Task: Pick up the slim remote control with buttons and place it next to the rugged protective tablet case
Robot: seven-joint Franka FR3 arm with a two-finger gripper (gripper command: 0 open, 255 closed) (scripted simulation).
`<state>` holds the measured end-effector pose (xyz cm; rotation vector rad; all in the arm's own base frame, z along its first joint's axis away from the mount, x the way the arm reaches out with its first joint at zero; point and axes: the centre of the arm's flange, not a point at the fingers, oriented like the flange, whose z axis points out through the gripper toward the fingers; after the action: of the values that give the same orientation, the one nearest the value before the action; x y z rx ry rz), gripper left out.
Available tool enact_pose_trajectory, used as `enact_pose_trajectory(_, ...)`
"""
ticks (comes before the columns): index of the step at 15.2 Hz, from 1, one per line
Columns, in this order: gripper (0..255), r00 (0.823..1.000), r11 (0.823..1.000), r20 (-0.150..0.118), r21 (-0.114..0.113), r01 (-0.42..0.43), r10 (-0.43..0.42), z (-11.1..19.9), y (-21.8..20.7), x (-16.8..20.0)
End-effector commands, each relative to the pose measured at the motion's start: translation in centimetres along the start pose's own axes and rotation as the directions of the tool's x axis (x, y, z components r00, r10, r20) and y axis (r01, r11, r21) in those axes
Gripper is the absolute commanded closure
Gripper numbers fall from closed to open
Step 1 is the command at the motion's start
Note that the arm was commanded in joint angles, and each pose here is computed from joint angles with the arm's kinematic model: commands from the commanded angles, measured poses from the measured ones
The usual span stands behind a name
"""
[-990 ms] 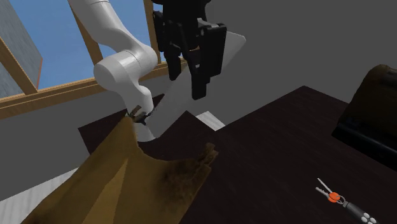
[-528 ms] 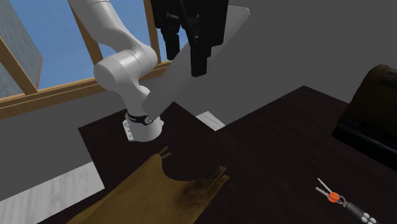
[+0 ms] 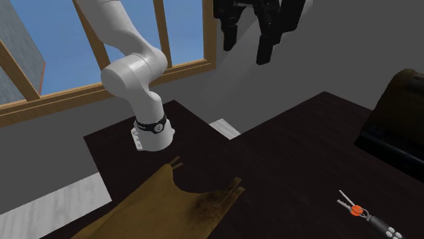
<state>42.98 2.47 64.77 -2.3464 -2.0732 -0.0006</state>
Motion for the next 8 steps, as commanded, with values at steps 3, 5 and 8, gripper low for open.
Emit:
enact_pose_trajectory(3,255,1.000,1.000,-0.001,0.000,-0.001,0.001,0.1,0.5,5.2)
enact_pose_trajectory(5,255,1.000,1.000,-0.001,0.000,-0.001,0.001,0.1,0.9,7.8)
enact_pose_trajectory(8,255,1.000,1.000,-0.001,0.000,-0.001,0.001,0.1,1.5,11.7)
